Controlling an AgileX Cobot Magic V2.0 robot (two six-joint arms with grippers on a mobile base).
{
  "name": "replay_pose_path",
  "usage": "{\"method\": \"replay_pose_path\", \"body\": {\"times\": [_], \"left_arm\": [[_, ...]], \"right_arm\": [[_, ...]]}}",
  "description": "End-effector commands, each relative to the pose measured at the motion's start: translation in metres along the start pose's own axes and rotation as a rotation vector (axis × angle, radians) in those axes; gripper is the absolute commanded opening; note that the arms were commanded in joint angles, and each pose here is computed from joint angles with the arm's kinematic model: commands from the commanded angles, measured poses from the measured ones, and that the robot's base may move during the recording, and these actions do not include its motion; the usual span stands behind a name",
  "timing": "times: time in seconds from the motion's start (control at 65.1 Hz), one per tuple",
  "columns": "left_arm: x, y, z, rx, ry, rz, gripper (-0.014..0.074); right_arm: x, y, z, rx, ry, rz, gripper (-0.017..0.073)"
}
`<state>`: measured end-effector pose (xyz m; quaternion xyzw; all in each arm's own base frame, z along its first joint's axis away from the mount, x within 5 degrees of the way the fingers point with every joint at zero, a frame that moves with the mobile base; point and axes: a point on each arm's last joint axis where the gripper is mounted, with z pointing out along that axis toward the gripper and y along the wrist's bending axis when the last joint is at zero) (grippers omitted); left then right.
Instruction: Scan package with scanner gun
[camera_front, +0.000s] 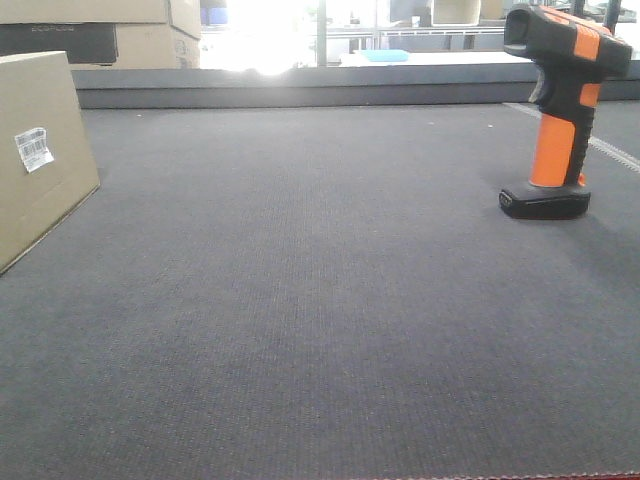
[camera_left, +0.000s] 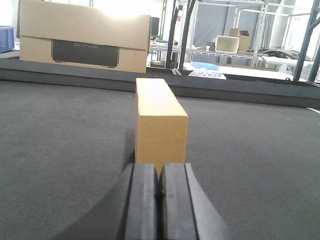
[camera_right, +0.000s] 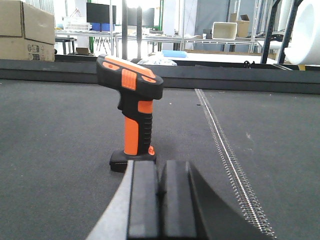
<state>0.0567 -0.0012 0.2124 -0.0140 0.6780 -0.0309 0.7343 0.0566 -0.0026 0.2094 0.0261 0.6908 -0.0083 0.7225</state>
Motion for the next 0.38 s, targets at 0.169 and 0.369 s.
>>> {"method": "replay_pose_path", "body": {"times": [0.169,0.369], "left_arm": [[-0.0025,0.0000,-0.0005,-0.002,-0.026,-0.005,-0.0111],[-0.0025,0.0000,-0.0005,-0.002,-0.026,-0.005,-0.0111]], "right_arm": [[-0.0019,-0.0002,-0.0002,0.003,-0.021,0.001,-0.0162],[-0.0019,-0.0002,-0.0002,0.003,-0.021,0.001,-0.0162]]}}
